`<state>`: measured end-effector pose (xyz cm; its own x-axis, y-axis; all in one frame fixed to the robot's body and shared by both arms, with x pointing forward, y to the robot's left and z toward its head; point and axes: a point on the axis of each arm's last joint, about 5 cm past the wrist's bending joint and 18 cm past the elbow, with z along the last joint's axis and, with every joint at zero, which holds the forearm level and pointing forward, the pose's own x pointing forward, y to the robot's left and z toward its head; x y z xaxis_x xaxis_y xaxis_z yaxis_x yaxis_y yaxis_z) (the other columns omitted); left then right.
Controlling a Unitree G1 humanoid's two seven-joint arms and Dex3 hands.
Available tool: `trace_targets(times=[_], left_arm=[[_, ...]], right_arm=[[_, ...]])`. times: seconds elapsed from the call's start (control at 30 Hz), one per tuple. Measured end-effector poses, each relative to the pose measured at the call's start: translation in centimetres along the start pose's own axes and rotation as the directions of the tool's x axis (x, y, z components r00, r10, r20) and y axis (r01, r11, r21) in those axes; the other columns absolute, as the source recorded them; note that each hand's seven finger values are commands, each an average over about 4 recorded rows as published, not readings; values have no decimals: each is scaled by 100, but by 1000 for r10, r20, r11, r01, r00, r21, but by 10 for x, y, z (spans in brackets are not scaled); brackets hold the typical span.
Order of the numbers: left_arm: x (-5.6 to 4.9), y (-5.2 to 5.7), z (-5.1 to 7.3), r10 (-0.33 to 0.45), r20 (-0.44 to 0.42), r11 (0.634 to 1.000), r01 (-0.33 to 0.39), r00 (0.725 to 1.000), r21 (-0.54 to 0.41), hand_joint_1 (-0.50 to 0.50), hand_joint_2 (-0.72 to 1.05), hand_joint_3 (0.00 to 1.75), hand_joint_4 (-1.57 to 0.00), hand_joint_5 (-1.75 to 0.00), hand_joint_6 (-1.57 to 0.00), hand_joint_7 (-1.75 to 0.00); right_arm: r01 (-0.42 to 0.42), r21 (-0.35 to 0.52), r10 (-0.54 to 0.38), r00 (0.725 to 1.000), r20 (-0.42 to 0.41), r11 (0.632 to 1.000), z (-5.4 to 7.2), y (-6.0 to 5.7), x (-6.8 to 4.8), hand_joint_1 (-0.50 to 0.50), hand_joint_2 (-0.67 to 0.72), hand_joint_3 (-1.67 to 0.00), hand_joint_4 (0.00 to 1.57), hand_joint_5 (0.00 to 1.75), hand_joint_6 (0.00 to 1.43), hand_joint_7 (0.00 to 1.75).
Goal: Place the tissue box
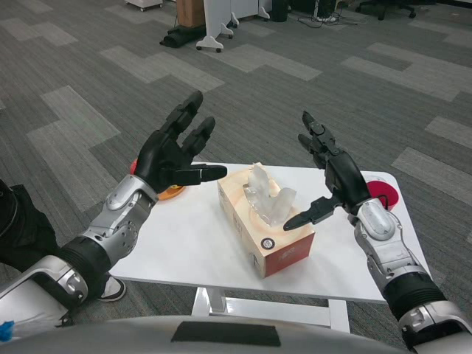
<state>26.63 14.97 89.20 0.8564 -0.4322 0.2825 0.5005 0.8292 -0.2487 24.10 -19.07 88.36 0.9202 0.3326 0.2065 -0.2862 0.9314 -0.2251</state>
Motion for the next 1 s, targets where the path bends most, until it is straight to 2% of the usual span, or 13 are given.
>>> trace_targets(times=[0.07,0.13,0.17,0.2,0.3,0.37,0.53,1.0], left_arm=[[-1,1,0,4,2,1000,-4,1000,-6,50,94,7,0,0,0,0],[-1,1,0,11,6,1000,-11,1000,-19,50,63,9,0,0,0,0],[-1,1,0,16,9,999,-15,1000,-28,50,43,7,0,0,0,0],[-2,1,-1,20,11,999,-20,1000,-39,50,10,7,0,0,0,0],[-2,1,-1,25,10,998,-24,1000,-57,50,-55,9,0,0,0,0],[-2,1,-2,22,8,998,-21,1000,-59,50,-64,9,0,0,0,0],[-2,0,-3,18,7,998,-17,1000,-67,50,-64,9,0,0,0,0],[-3,-1,-4,17,3,997,-17,1000,-76,50,-66,2,0,0,0,0]], right_arm=[[0,2,0,1000,1,1000,0,1,0,-17,9,-16,0,39,0,0],[0,4,0,1000,1,1000,0,1,0,-17,9,-16,0,39,0,0],[0,5,0,1000,1,1000,0,1,0,-17,9,-16,0,39,0,0],[0,5,0,1000,1,1000,0,1,0,-17,9,-16,0,39,0,0],[0,5,0,1000,1,1000,0,1,0,-17,8,-16,0,36,0,0],[0,5,0,1000,1,1000,0,1,0,-17,4,-16,0,36,0,0],[0,5,0,1000,1,1000,0,1,0,-12,3,-16,0,39,0,0],[0,5,0,1000,2,1000,0,1,0,-10,3,-16,0,39,0,0]])
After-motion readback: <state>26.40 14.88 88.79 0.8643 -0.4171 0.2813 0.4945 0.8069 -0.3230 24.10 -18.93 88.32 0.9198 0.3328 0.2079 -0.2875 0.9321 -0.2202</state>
